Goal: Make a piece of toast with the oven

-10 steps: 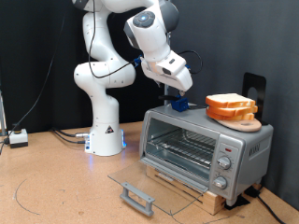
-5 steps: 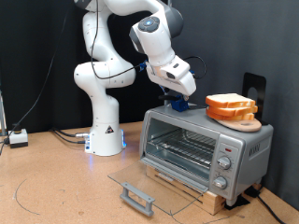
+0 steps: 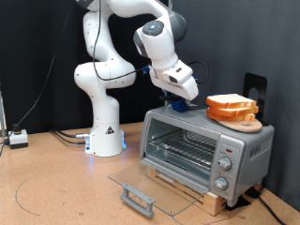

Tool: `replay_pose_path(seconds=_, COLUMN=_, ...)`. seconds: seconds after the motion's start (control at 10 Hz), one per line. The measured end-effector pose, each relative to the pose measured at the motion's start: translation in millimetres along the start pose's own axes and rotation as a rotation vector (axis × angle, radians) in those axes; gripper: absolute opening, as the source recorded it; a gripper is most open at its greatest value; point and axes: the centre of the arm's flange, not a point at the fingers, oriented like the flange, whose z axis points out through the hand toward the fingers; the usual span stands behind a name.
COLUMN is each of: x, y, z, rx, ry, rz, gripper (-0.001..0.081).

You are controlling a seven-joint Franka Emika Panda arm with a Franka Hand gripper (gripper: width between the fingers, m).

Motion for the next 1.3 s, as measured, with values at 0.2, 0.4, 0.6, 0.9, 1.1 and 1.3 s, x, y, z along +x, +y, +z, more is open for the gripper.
replay_pose_path(seconds=0.2, x=-0.3, y=4.8, z=4.2, rx=0.003, ry=-0.001, rz=0.011, gripper=0.0809)
replay_pose_path(seconds=0.4, x=-1.1, y=8.2, z=8.2, rx=0.011, ry=-0.006, rz=0.018, gripper=0.0809)
replay_pose_path(seconds=0.6, x=-1.5, y=9.4, z=9.9, rx=0.015, ry=-0.009, rz=0.012, gripper=0.0809)
replay_pose_path(seconds=0.9, x=-1.8, y=10.4, z=12.1, rx=0.022, ry=-0.011, rz=-0.009, gripper=0.0809)
replay_pose_path(seconds=1.1, x=-1.9, y=10.8, z=12.9, rx=0.026, ry=-0.009, rz=-0.014, gripper=0.0569)
replay_pose_path(seconds=1.3, x=-0.5, y=10.5, z=12.2, rx=0.028, ry=0.0, rz=-0.017, gripper=0.0485)
